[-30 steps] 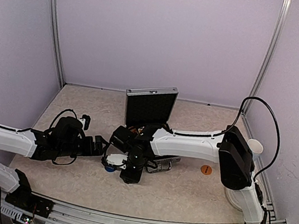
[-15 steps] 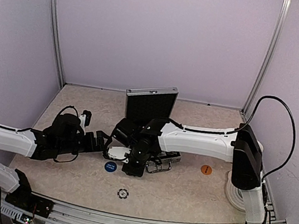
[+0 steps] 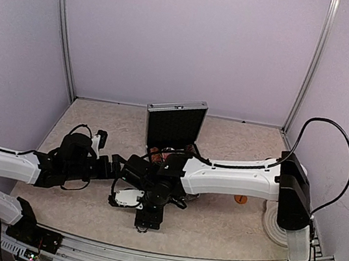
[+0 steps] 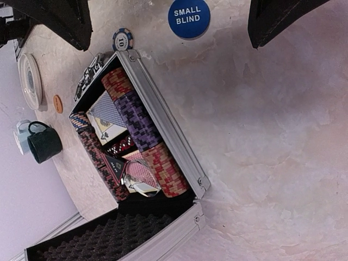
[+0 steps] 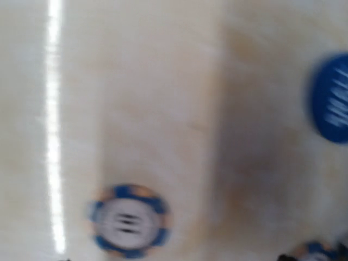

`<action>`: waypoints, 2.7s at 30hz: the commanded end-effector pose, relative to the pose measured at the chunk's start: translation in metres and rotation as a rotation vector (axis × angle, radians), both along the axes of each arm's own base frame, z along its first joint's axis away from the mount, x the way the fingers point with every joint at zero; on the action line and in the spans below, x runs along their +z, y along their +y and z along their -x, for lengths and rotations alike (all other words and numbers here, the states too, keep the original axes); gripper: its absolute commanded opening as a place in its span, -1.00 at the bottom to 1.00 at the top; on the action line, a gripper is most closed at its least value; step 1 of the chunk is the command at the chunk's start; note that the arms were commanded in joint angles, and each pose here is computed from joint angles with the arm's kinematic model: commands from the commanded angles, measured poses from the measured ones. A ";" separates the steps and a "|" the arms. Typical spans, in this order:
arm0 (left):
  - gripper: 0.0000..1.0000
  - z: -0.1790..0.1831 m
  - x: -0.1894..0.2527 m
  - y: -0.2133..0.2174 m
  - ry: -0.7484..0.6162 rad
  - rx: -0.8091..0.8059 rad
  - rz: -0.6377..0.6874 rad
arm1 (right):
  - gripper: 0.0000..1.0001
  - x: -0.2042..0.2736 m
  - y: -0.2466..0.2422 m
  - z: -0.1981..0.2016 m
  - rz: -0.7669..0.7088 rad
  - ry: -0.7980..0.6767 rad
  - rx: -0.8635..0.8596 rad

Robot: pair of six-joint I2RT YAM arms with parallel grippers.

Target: Pack up texas hold em set

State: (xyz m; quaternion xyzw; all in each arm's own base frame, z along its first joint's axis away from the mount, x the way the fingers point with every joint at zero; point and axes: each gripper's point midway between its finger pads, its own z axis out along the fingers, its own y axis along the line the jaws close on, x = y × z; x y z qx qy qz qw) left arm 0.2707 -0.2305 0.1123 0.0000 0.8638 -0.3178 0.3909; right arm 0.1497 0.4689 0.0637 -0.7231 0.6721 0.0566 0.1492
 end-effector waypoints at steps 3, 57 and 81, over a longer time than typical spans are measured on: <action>0.98 -0.004 -0.010 0.017 0.041 0.053 -0.013 | 0.65 -0.022 0.005 0.016 0.061 0.031 0.069; 0.98 0.020 -0.021 0.036 0.074 0.065 0.062 | -0.23 -0.007 0.010 0.013 0.044 0.061 0.001; 0.98 0.018 -0.022 0.024 0.093 0.043 0.073 | 0.53 -0.045 -0.006 0.014 0.133 0.068 0.013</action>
